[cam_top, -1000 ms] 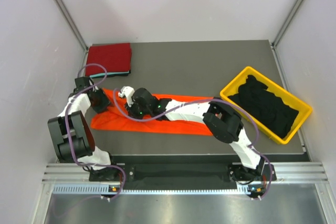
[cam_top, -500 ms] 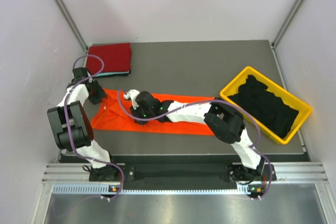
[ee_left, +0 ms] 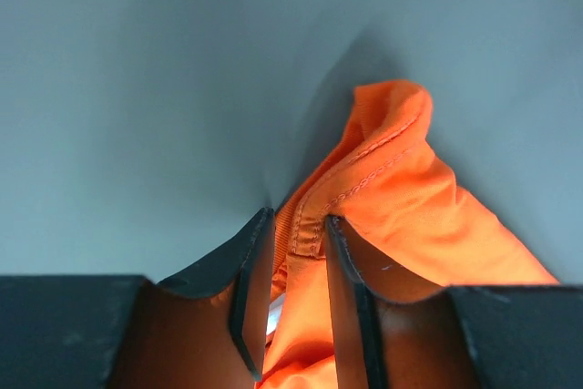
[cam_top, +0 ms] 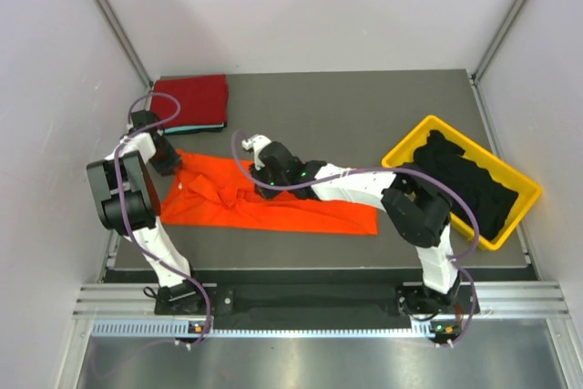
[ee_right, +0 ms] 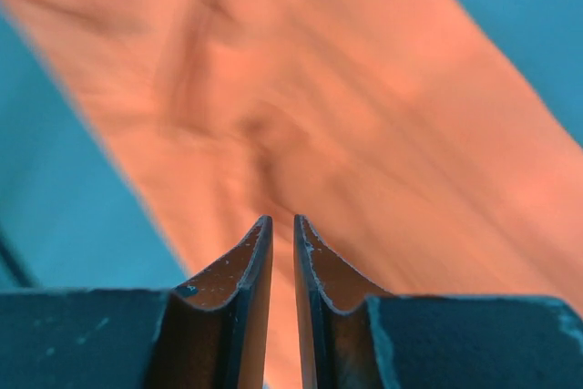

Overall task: Fold and stack the t-shirts
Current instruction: Fold the tshirt

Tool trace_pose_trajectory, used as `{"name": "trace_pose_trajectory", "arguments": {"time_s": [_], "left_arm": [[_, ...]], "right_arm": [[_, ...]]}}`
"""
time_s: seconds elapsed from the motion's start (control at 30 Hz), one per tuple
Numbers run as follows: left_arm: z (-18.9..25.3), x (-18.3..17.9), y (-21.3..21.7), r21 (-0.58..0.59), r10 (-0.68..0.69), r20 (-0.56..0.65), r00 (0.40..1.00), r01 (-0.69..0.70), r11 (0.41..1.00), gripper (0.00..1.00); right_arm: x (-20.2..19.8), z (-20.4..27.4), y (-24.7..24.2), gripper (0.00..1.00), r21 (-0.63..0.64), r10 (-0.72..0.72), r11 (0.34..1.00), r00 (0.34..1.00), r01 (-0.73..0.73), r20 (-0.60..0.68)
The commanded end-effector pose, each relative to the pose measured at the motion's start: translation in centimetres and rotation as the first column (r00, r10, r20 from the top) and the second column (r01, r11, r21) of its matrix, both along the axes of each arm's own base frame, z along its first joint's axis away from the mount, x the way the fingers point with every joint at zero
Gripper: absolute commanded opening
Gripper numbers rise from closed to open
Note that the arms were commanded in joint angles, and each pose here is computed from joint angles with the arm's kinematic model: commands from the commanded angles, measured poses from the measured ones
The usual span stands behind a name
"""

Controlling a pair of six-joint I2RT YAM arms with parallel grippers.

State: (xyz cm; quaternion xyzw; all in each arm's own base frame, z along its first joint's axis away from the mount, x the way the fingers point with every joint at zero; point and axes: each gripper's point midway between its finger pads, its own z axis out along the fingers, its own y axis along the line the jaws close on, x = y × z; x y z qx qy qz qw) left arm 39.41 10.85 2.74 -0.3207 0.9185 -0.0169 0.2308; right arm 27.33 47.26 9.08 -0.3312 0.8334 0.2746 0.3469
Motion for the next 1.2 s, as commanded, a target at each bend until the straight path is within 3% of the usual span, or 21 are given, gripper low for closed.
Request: {"name": "trace_pose_trajectory", "arguments": {"time_s": [0.0,0.13,0.3,0.5,0.83,1.17], "left_arm": [[0.7,0.9,1.8,0.056,0.067,0.011,0.998,-0.067,0.996,0.34],[3.2,1.2,2.5,0.091,0.083,0.028,0.996,-0.085,0.992,0.35],[7.7,1.3,3.2,0.146,0.076,0.081,0.994,-0.087,0.985,0.35],[10.1,0.0,-1.9,0.04,-0.026,0.203,0.979,0.018,0.999,0.36],[7.8,-2.7,-6.7,-0.135,-0.08,0.223,0.972,0.112,0.985,0.36],[3.9,-2.8,-7.0,-0.19,-0.062,0.137,0.989,0.088,0.978,0.36]], "right_arm": [[2.6,1.2,-3.3,0.17,0.018,-0.128,0.992,0.992,0.128,0.002],[4.7,1.5,-7.5,0.18,-0.007,-0.214,0.977,0.977,0.214,-0.001],[6.2,1.5,-14.1,0.28,-0.096,-0.367,0.926,0.93,0.365,-0.001],[6.0,0.8,-22.6,0.33,-0.172,-0.538,0.831,0.843,0.529,-0.007],[2.6,-2.7,-30.5,0.37,-0.339,-0.638,0.723,0.77,0.602,0.008],[1.1,-4.2,-31.7,0.36,-0.356,-0.676,0.693,0.737,0.627,-0.015]]}}
